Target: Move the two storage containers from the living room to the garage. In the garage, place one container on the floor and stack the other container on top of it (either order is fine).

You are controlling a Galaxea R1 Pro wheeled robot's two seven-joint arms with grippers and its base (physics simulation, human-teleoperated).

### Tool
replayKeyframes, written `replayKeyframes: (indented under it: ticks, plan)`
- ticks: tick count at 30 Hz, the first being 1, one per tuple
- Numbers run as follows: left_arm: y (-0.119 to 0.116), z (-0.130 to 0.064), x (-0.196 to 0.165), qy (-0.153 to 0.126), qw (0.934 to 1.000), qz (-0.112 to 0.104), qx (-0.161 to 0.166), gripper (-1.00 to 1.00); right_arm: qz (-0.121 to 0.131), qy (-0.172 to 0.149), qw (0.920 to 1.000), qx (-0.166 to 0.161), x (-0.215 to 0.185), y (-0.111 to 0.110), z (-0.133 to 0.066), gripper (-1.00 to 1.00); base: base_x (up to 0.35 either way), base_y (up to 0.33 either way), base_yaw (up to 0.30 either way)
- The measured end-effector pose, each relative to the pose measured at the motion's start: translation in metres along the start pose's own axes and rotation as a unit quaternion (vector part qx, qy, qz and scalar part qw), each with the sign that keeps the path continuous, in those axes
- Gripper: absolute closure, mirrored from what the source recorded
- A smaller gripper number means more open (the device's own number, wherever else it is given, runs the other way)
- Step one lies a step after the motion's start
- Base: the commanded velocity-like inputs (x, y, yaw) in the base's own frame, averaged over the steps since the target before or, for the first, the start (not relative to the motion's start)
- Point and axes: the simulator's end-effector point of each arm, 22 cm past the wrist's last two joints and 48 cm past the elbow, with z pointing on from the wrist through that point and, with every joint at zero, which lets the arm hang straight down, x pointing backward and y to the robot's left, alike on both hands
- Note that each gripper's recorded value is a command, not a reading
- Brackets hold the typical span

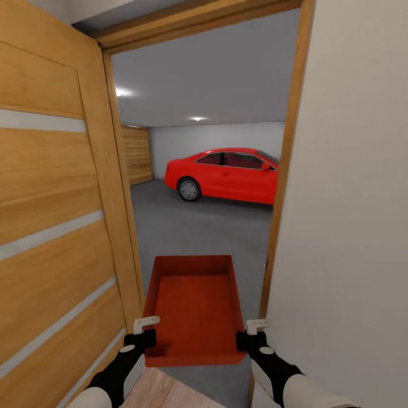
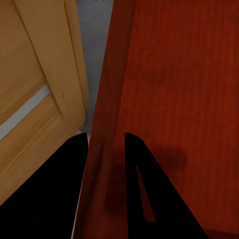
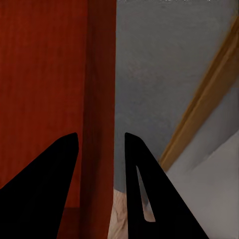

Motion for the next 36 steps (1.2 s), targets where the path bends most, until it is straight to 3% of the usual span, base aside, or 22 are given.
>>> replayKeyframes:
  ticks: [14,28,36]
  plan:
    - [-0.0002,-0.0001,-0.0004,-0.001,1.0,0.0,0.0,1.0,0.0,0.0,1.0,0.0,-0.0004,-0.0001,0.0,1.0,0.203,0.177,-0.016]
    - [-0.0001,0.0,0.0001,0.0,1.0,0.0,0.0,1.0,0.0,0.0,1.0,0.0,0.0002,-0.0001,-0.0001,1.0,0.206,0.181,-0.225]
    - [0.0006,0.0,-0.0003,0.0,1.0,0.0,0.0,1.0,0.0,0.0,1.0,0.0,0.0,0.0006,-0.0001,1.0,0.215,0.185,-0.055]
